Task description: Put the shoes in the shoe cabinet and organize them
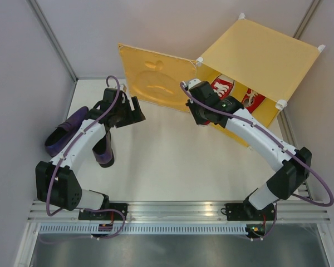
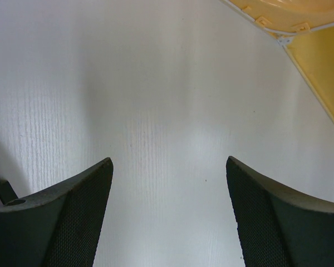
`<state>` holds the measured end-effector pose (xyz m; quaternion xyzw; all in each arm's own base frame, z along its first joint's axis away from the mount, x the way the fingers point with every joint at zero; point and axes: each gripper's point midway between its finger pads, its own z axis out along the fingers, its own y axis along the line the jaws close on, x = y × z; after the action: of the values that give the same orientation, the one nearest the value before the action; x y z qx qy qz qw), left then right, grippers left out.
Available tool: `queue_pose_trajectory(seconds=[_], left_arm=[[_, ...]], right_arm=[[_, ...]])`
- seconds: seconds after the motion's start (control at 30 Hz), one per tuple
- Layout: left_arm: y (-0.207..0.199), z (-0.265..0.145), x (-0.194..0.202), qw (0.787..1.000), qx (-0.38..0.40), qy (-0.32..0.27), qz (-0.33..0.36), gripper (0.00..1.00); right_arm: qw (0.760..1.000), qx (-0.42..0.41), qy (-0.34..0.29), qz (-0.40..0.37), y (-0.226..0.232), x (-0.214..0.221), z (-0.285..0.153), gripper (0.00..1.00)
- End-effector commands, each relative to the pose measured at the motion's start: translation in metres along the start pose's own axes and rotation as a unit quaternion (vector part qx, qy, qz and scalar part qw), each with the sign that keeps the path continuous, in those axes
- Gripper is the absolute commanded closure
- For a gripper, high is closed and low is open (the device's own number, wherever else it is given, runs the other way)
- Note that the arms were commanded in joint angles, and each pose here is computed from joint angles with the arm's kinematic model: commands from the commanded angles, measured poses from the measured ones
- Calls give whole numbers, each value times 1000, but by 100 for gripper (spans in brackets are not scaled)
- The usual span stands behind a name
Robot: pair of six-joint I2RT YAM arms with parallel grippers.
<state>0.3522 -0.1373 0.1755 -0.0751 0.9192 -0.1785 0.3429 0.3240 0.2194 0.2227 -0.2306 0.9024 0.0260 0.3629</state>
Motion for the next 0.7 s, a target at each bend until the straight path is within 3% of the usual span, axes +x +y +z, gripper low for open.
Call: queue_pose_trajectory(seconds=[0.0,0.33,0.67], left_arm=[[0,0,-1,1000,5,2,5,14],[1,-3,-3,1000,6,-3,0,14],[0,-4,-4,1000,10,-3,-1,14]], right_arm=[[998,37,-42,-32,-39,-35,-3,98],[996,71,-38,-25,-96,-44,30,96],[991,136,-8,-10,-132,-32,46,69]])
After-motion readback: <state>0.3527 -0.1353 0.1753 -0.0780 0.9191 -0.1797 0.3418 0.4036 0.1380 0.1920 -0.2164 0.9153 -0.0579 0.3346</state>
